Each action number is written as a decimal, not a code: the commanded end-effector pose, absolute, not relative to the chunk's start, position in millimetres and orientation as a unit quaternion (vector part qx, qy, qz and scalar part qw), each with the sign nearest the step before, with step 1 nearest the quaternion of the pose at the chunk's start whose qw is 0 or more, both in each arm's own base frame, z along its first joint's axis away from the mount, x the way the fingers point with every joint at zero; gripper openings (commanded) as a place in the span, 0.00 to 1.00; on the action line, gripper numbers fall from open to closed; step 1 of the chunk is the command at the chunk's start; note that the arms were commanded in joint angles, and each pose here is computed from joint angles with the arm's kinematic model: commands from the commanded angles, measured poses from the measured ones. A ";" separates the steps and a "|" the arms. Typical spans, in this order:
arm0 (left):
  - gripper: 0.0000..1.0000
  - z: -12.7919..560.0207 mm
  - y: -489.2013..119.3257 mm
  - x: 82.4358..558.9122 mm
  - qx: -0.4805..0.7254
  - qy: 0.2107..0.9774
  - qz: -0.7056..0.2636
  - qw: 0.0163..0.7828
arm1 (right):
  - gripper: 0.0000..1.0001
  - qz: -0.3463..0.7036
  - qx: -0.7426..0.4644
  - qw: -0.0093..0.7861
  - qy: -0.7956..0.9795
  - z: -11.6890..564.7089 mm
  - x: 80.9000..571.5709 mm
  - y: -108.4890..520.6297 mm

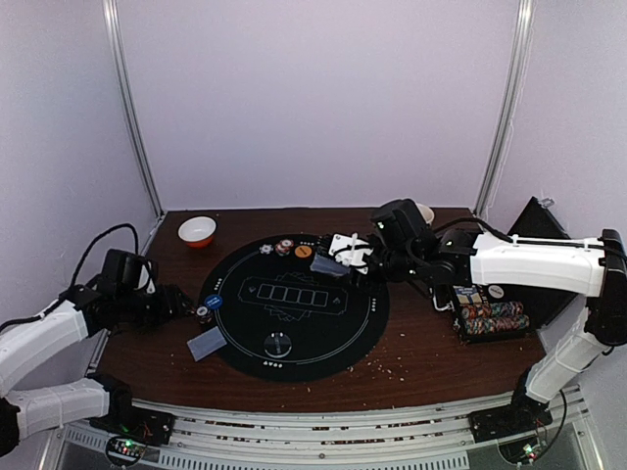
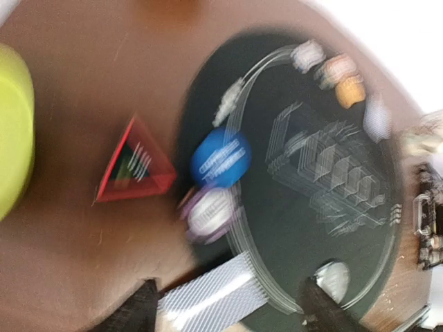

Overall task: Distribute texas hold em gaming equipment
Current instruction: Distribute the poker card in the small blind area, then pick up the poker card from the face-down deck piles.

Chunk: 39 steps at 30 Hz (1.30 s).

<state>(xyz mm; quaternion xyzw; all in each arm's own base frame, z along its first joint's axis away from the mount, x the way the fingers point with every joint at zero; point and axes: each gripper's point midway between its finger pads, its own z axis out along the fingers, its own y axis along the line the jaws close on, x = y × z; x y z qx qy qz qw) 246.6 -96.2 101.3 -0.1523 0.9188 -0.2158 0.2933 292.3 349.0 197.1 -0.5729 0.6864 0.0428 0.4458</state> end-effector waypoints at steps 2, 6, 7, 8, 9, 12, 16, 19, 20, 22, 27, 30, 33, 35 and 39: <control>0.87 236.3 -140.9 288.2 -0.002 0.846 -0.265 0.463 | 0.47 0.056 -0.576 0.458 0.675 216.9 290.9 354.4; 0.97 275.3 -220.8 289.5 0.141 0.806 -0.359 0.449 | 0.47 0.066 -0.580 0.461 0.669 219.7 289.6 361.2; 0.98 281.0 -238.1 289.2 0.166 0.794 -0.386 0.438 | 0.47 0.068 -0.581 0.462 0.667 220.6 288.8 363.3; 0.98 283.8 -253.9 290.2 0.187 0.785 -0.410 0.425 | 0.47 0.070 -0.583 0.461 0.665 220.7 287.9 365.5; 0.98 285.0 -268.4 290.0 0.209 0.775 -0.433 0.411 | 0.47 0.073 -0.587 0.459 0.663 219.0 285.9 369.1; 0.98 297.5 -306.3 283.7 0.285 0.735 -0.478 0.388 | 0.47 0.072 -0.594 0.454 0.660 214.6 283.3 374.9; 0.98 283.6 -345.7 270.3 0.383 0.708 -0.481 0.347 | 0.47 0.081 -0.600 0.452 0.655 214.2 279.2 384.2; 0.98 264.9 -354.2 278.1 0.384 0.722 -0.475 0.325 | 0.47 0.083 -0.604 0.453 0.651 213.8 277.7 388.7; 0.98 260.3 -356.7 279.0 0.387 0.722 -0.476 0.320 | 0.47 0.083 -0.605 0.451 0.651 212.0 277.2 390.2; 0.98 254.3 -362.7 275.9 0.397 0.716 -0.484 0.310 | 0.47 0.084 -0.607 0.448 0.651 209.9 276.0 392.0; 0.93 234.8 -368.5 274.5 0.406 0.721 -0.478 0.295 | 0.47 0.085 -0.608 0.449 0.650 210.6 276.1 393.7; 0.79 222.6 -368.3 284.8 0.391 0.743 -0.457 0.295 | 0.47 0.085 -0.607 0.450 0.649 211.4 277.0 394.7; 0.71 218.8 -369.0 287.5 0.383 0.748 -0.457 0.291 | 0.47 0.085 -0.608 0.450 0.649 210.6 276.7 395.6; 0.65 215.3 -367.0 285.4 0.383 0.750 -0.456 0.287 | 0.47 0.082 -0.608 0.449 0.650 209.0 276.9 394.6; 0.50 209.5 -361.6 290.6 0.362 0.763 -0.448 0.292 | 0.47 0.081 -0.609 0.448 0.650 206.7 276.9 394.1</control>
